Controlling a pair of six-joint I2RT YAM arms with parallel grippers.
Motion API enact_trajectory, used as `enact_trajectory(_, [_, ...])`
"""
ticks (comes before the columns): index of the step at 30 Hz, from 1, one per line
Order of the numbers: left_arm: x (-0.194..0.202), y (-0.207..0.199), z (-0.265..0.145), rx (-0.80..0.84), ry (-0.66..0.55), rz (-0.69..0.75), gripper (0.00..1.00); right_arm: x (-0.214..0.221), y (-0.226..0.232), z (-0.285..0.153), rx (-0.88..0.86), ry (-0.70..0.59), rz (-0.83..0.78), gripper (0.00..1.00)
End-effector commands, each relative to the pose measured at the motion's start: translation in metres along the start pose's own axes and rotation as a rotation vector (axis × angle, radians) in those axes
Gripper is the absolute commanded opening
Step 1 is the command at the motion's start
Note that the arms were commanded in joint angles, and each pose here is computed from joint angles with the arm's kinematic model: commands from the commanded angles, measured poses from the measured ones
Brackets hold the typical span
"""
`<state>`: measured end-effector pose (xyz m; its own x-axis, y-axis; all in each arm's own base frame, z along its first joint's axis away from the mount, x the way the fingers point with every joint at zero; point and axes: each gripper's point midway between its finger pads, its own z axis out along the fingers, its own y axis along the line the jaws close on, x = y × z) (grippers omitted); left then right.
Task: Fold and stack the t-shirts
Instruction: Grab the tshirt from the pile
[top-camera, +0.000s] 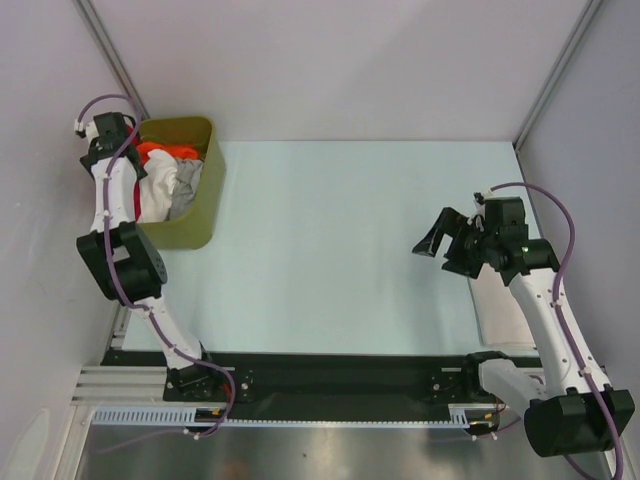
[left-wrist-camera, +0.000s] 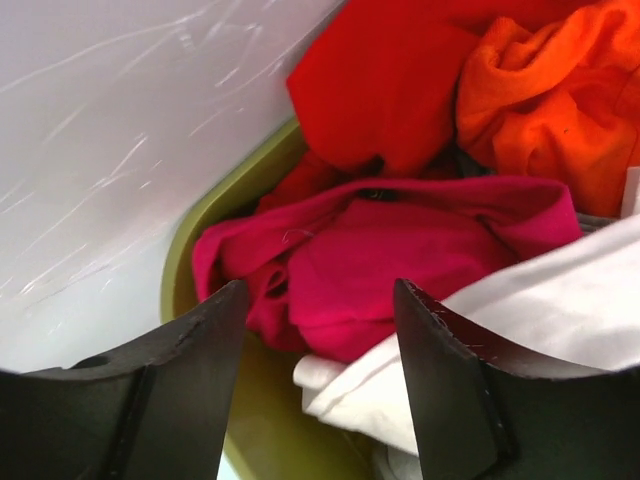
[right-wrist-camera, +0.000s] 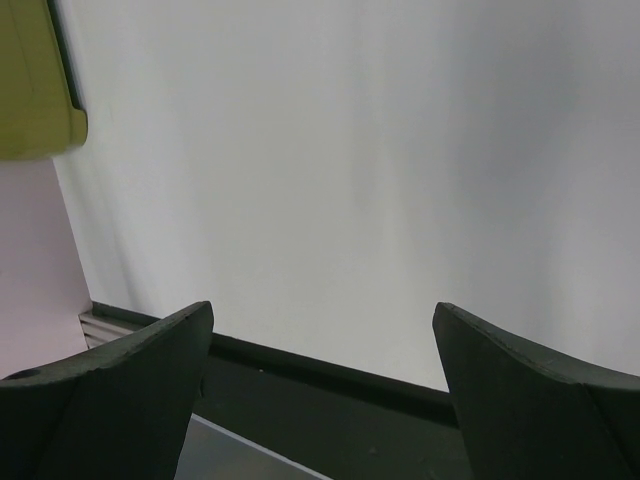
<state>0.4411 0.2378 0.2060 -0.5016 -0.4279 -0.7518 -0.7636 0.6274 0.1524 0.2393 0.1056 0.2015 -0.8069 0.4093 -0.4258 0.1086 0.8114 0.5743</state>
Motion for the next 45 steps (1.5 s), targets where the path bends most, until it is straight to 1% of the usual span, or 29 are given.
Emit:
enact_trajectory(1, [-0.015,-0.008,0.012,0.043,-0.044,0.018,0.66,-0.012,0.014,-0.001,-0.052,-0.031,-0.02,1.0])
enact_trajectory(8, [-0.001,-0.019,0.042,0.048,-0.047,0.078,0.63,-0.01,0.012,0.004,-0.046,-0.007,-0.018,1.0])
enact_trajectory(11, [0.005,-0.022,0.05,0.049,-0.037,0.096,0.56,-0.011,0.011,0.003,-0.045,-0.01,-0.024,1.0])
enact_trajectory(14, [0.008,-0.024,0.05,0.059,-0.026,0.1,0.42,-0.01,0.011,0.005,-0.046,-0.006,-0.019,1.0])
enact_trajectory(15, [0.005,-0.023,0.045,0.065,-0.032,0.094,0.3,-0.009,0.011,0.006,-0.046,-0.001,-0.017,1.0])
enact_trajectory(17, [-0.001,-0.024,0.033,0.077,-0.047,0.088,0.1,-0.009,0.011,0.006,-0.052,-0.001,-0.014,1.0])
enact_trajectory(18, [-0.009,-0.02,0.02,0.072,-0.069,0.084,0.0,-0.008,0.011,0.007,-0.053,0.0,-0.011,0.99])
enact_trajectory(21, [-0.029,-0.017,-0.012,0.049,-0.139,0.108,0.0,-0.008,0.012,0.008,-0.058,0.002,-0.006,1.0])
enact_trajectory(22, [-0.041,-0.016,-0.033,0.04,-0.184,0.106,0.0,-0.008,0.012,0.008,-0.058,-0.001,-0.008,1.0])
enact_trajectory(24, [-0.055,-0.016,-0.055,0.043,-0.233,0.109,0.0,-0.006,0.014,0.006,-0.066,0.003,-0.016,1.0])
enact_trajectory(25, [-0.066,-0.014,-0.074,0.044,-0.273,0.095,0.0,-0.006,0.016,0.004,-0.068,0.002,-0.021,1.0])
enact_trajectory(28, [-0.091,-0.005,-0.109,0.058,-0.349,0.03,0.0,-0.004,0.019,0.002,-0.071,0.0,-0.039,1.0])
enact_trajectory(29, [-0.109,0.002,-0.131,0.083,-0.402,-0.029,0.0,-0.004,0.021,0.001,-0.076,0.002,-0.044,1.0])
enact_trajectory(31, [-0.128,0.004,-0.155,0.131,-0.458,-0.084,0.0,0.0,0.025,0.002,-0.083,0.013,-0.056,1.0])
enact_trajectory(32, [-0.147,0.001,-0.178,0.207,-0.509,-0.137,0.0,0.001,0.026,0.002,-0.085,0.014,-0.059,1.0])
enact_trajectory(35, [-0.178,-0.014,-0.222,0.392,-0.618,-0.219,0.0,0.005,0.03,0.002,-0.099,0.021,-0.065,1.0])
enact_trajectory(36, [-0.193,-0.015,-0.248,0.47,-0.684,-0.254,0.0,0.006,0.03,0.002,-0.1,0.024,-0.062,0.99])
enact_trajectory(37, [-0.199,-0.017,-0.263,0.512,-0.714,-0.279,0.0,0.008,0.031,0.002,-0.105,0.023,-0.066,1.0])
enact_trajectory(38, [-0.209,-0.015,-0.283,0.56,-0.749,-0.331,0.0,0.009,0.031,0.001,-0.109,0.023,-0.059,1.0])
enact_trajectory(39, [-0.219,-0.011,-0.311,0.619,-0.809,-0.362,0.0,0.01,0.03,0.002,-0.106,0.025,-0.055,1.0])
enact_trajectory(41, [-0.234,-0.004,-0.35,0.701,-0.89,-0.423,0.0,0.013,0.029,0.0,-0.108,0.022,-0.053,1.0])
enact_trajectory(42, [-0.243,0.003,-0.378,0.762,-0.958,-0.454,0.01,0.014,0.029,0.0,-0.108,0.021,-0.05,1.0])
enact_trajectory(44, [-0.255,0.012,-0.414,0.864,-1.041,-0.531,0.0,0.014,0.029,-0.003,-0.112,0.01,-0.051,1.0])
enact_trajectory(45, [-0.258,0.015,-0.428,0.906,-1.069,-0.548,0.0,0.013,0.029,-0.003,-0.114,0.006,-0.047,1.0])
